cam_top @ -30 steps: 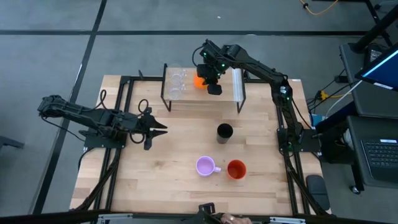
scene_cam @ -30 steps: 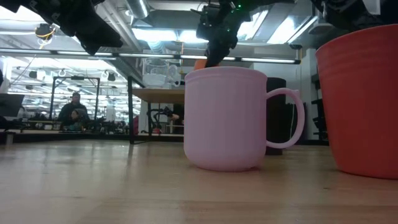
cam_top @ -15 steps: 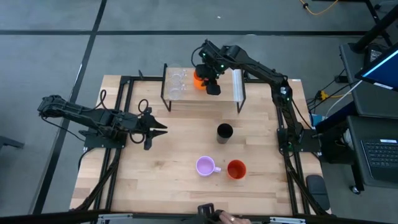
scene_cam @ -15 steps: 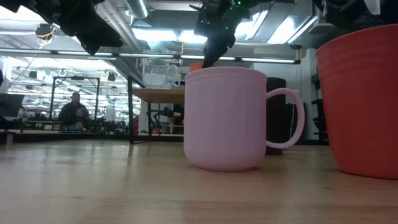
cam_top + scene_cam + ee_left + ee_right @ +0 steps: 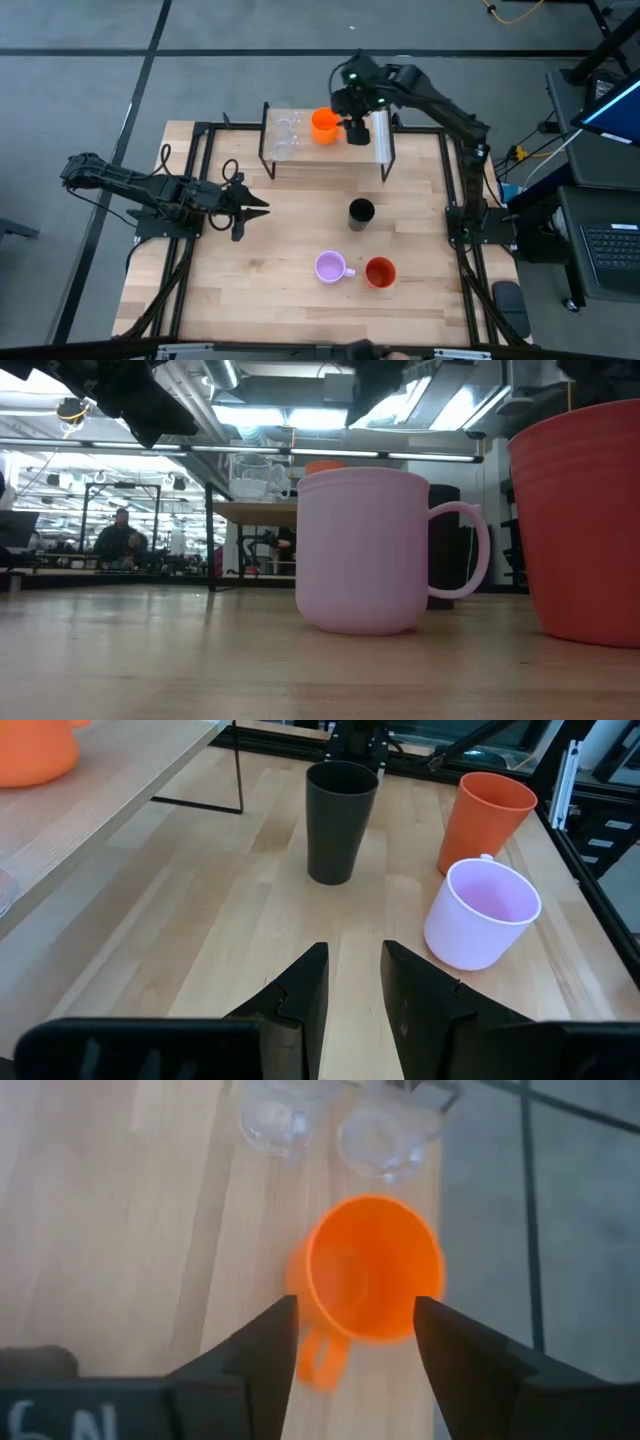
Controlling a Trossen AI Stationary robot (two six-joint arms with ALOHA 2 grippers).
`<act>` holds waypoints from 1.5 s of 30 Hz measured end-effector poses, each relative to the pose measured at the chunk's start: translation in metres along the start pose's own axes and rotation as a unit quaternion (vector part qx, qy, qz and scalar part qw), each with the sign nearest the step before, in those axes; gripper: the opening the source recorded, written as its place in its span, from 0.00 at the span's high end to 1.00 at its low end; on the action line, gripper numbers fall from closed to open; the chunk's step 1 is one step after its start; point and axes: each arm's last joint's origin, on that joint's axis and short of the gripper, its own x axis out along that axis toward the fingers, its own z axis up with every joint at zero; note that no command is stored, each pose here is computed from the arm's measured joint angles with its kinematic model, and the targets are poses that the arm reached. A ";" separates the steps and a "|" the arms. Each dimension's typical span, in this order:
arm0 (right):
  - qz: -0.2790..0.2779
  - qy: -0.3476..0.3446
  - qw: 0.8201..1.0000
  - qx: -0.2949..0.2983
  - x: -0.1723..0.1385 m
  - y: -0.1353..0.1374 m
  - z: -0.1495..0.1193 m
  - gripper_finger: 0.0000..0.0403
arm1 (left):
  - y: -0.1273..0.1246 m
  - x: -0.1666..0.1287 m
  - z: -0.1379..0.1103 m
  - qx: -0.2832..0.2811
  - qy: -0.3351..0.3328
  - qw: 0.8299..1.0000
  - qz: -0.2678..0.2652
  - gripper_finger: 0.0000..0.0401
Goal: Stack small to large cups/mugs on shelf
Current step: Put the orange mug on top of the shelf
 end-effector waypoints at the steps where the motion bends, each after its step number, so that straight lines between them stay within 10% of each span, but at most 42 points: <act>1: -0.003 -0.004 1.000 0.000 -0.009 0.001 -0.001 0.51 | 0.000 0.000 0.000 0.000 0.000 1.000 0.000 0.78; 7: 0.032 -0.047 0.996 0.068 -0.035 -0.014 -0.019 0.53 | 0.000 0.000 0.000 0.000 0.000 1.000 0.000 0.78; 15: 0.072 -0.005 0.986 0.154 0.014 -0.041 -0.063 0.54 | 0.000 0.000 0.000 0.001 0.000 1.000 0.000 0.78; 45: 0.043 -0.032 0.990 0.129 0.050 -0.036 -0.059 0.54 | 0.000 0.000 0.000 0.000 0.000 1.000 0.000 0.78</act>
